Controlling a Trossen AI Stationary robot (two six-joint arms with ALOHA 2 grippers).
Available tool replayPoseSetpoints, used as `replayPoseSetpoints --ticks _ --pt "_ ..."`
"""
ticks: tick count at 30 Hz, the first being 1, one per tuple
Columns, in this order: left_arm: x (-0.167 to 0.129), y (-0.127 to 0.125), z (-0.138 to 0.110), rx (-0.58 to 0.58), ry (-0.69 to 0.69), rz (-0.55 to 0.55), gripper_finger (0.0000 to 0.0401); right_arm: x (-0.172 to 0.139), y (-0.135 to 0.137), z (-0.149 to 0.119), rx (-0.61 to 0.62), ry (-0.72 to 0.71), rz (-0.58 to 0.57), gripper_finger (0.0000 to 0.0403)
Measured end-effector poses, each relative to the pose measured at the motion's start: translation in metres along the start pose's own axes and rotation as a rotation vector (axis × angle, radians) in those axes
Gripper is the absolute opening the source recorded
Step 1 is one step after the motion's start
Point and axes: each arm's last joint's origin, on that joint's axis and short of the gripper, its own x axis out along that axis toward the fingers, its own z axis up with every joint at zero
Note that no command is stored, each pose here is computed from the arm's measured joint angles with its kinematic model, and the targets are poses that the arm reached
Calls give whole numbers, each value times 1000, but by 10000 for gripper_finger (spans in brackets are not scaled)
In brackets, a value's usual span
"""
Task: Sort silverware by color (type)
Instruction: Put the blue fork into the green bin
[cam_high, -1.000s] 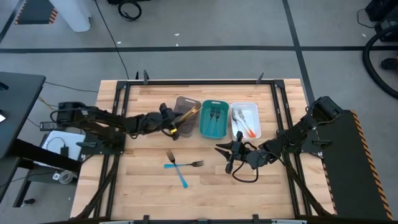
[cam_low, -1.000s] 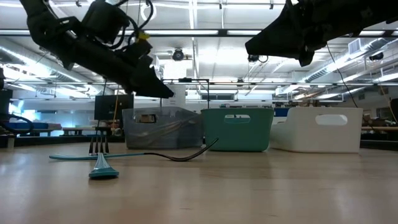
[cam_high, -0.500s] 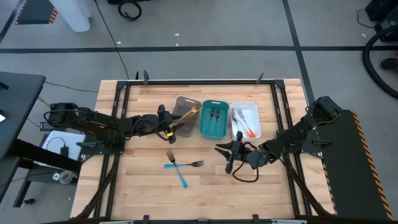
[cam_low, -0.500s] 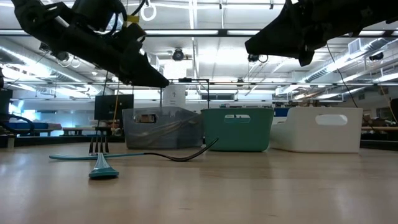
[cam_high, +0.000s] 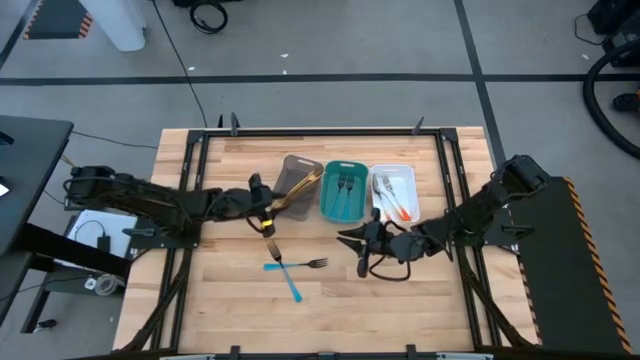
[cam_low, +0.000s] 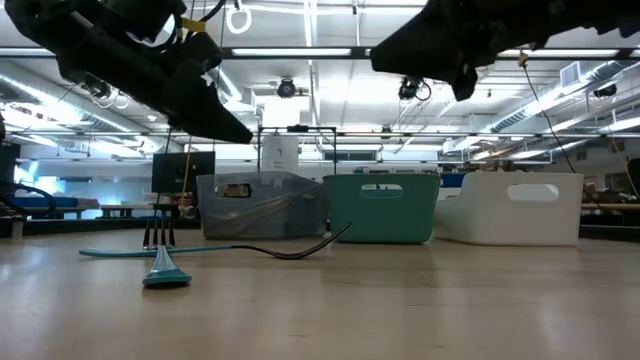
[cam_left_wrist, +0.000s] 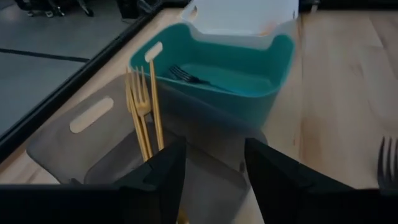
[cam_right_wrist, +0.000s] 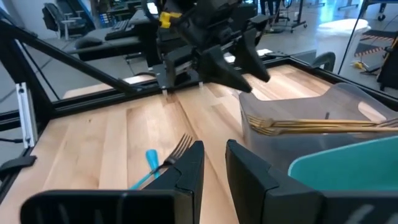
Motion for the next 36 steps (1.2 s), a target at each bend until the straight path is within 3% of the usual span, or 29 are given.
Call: replayPoseSetpoints --ticks 16,29,36 --pt "-7 -6 -9 60 94 -28 172 17 -6 7 46 31 -15 75" --pt "-41 -12 15 76 52 -106 172 84 28 1 -57 124 85 75" --pt "-52 -12 10 98 92 -104 172 105 40 3 -78 170 92 75"
